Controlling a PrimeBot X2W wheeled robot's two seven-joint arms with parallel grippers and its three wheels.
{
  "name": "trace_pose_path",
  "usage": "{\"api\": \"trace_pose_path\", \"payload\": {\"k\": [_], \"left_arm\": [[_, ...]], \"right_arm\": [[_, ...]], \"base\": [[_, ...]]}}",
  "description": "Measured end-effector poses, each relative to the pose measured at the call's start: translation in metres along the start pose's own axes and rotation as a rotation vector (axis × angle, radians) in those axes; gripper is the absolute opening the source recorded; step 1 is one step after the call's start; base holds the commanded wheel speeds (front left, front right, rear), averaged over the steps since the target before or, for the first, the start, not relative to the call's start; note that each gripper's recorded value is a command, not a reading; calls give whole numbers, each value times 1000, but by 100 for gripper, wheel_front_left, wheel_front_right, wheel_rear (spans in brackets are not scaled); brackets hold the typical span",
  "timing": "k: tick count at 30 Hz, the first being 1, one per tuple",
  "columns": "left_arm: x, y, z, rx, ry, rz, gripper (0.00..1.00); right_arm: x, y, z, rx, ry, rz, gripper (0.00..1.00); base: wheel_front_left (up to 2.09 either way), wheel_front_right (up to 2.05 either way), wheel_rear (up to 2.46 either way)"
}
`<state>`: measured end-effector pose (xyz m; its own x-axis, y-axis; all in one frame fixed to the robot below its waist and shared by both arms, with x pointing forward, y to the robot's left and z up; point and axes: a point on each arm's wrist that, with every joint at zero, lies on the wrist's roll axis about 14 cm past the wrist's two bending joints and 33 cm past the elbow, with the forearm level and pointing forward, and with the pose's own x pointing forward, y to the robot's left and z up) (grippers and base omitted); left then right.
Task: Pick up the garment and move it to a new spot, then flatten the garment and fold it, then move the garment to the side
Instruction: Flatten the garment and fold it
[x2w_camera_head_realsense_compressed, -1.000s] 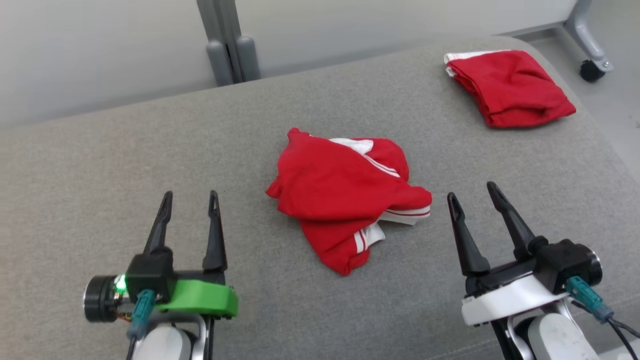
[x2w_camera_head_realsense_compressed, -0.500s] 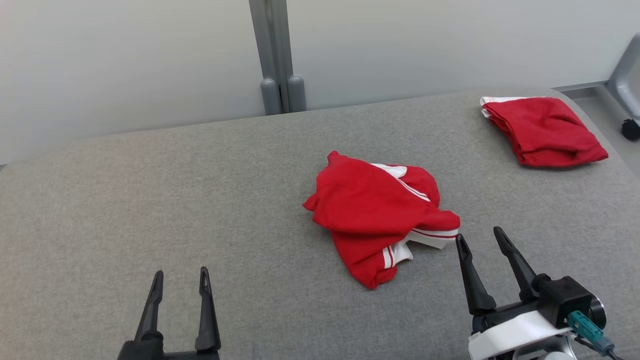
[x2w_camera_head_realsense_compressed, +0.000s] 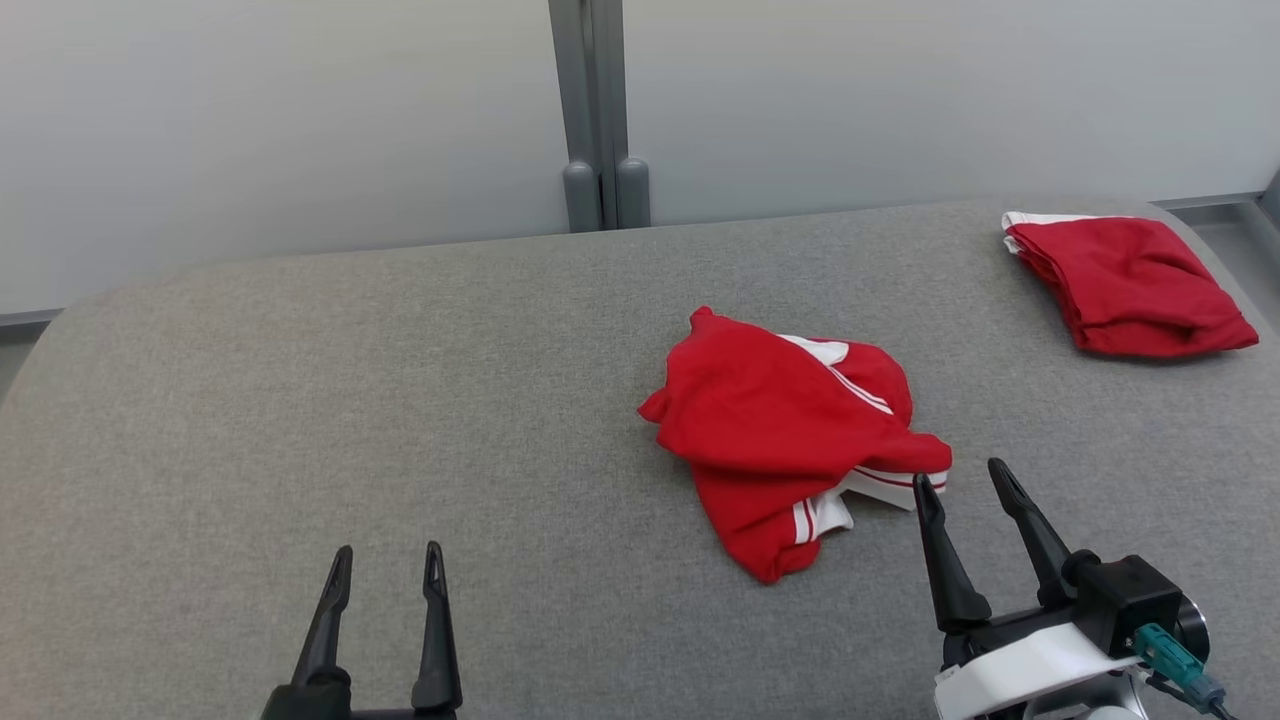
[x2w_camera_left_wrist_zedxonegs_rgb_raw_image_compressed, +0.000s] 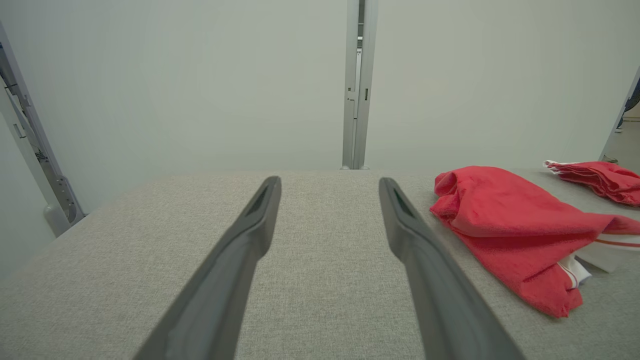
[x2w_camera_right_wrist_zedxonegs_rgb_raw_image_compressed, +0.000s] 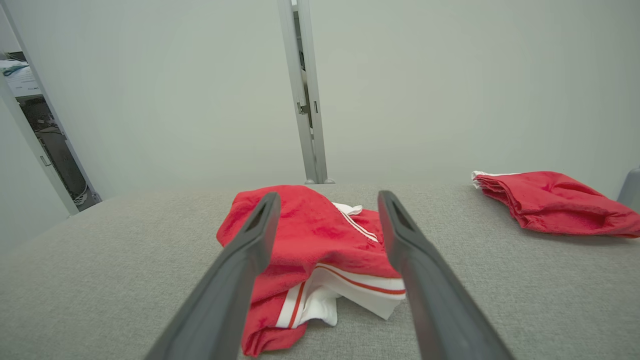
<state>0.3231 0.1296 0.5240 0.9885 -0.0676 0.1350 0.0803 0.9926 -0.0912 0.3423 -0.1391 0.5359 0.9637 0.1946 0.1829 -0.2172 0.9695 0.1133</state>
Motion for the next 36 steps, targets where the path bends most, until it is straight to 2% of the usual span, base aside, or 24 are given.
{"api": "trace_pose_path", "payload": {"k": [36], "left_arm": [[2, -6, -5, -5, 15, -10, 100]], "right_arm": [[2, -3, -6, 8, 16, -11, 100]], "base": [[0, 0, 0]]}}
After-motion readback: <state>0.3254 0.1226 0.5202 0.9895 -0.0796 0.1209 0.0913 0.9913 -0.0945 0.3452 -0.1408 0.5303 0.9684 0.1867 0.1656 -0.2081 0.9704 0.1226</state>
